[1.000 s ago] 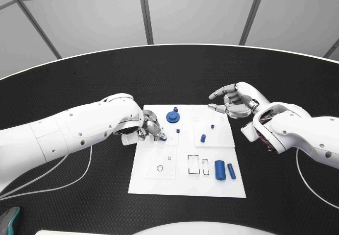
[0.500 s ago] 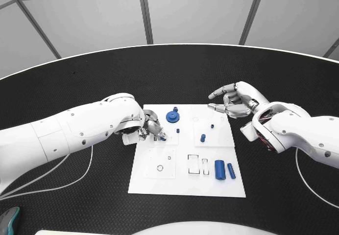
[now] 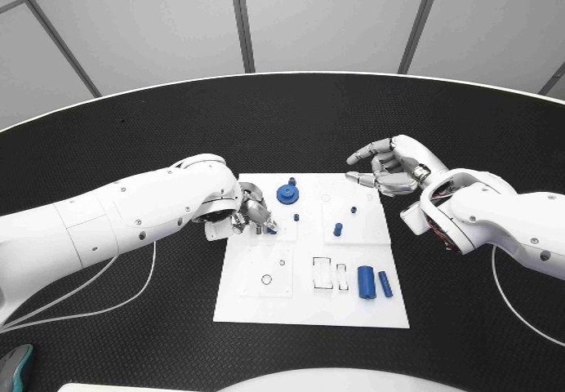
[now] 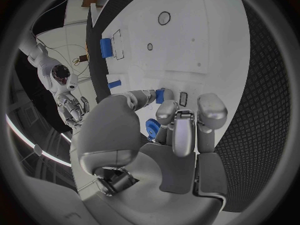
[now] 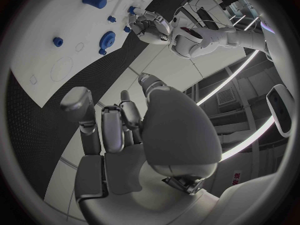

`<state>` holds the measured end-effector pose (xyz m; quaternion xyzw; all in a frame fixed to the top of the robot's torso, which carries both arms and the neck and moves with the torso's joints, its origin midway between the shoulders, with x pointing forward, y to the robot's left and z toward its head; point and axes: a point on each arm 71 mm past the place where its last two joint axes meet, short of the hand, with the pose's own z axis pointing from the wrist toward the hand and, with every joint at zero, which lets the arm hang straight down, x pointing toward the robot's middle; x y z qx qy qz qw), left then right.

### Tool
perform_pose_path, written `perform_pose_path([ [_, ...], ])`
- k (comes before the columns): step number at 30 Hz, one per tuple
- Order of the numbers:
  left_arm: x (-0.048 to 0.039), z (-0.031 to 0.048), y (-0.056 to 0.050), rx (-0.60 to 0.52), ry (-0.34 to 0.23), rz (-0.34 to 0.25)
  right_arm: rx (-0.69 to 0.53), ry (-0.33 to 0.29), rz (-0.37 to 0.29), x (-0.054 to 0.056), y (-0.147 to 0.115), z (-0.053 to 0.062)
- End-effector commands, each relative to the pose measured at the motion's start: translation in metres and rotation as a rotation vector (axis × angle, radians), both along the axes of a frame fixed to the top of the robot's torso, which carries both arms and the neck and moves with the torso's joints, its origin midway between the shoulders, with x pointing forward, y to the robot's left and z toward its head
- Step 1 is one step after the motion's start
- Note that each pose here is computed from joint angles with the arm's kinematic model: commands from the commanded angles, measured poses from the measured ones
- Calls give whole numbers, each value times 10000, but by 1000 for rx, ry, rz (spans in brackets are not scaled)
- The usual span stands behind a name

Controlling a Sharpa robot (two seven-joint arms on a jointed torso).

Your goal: Assemble the parts on the task board

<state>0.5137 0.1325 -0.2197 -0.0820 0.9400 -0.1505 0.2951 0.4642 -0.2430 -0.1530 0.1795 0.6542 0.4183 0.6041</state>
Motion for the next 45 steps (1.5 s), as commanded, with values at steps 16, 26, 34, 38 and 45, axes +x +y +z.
perform_pose_path([
  [16,11,-3,-29,1,1,7,0,1,0,0,-3,-1],
  [26,15,-8,-31,5,8,9,-1,2,-1,-2,-6,-1],
  [34,17,-4,-40,-3,2,11,-1,2,0,-2,-5,0],
  [38,16,-3,-47,-5,1,8,-1,2,0,-3,-5,0],
  [45,19,-3,-52,-4,1,3,-1,2,0,-3,-6,0],
])
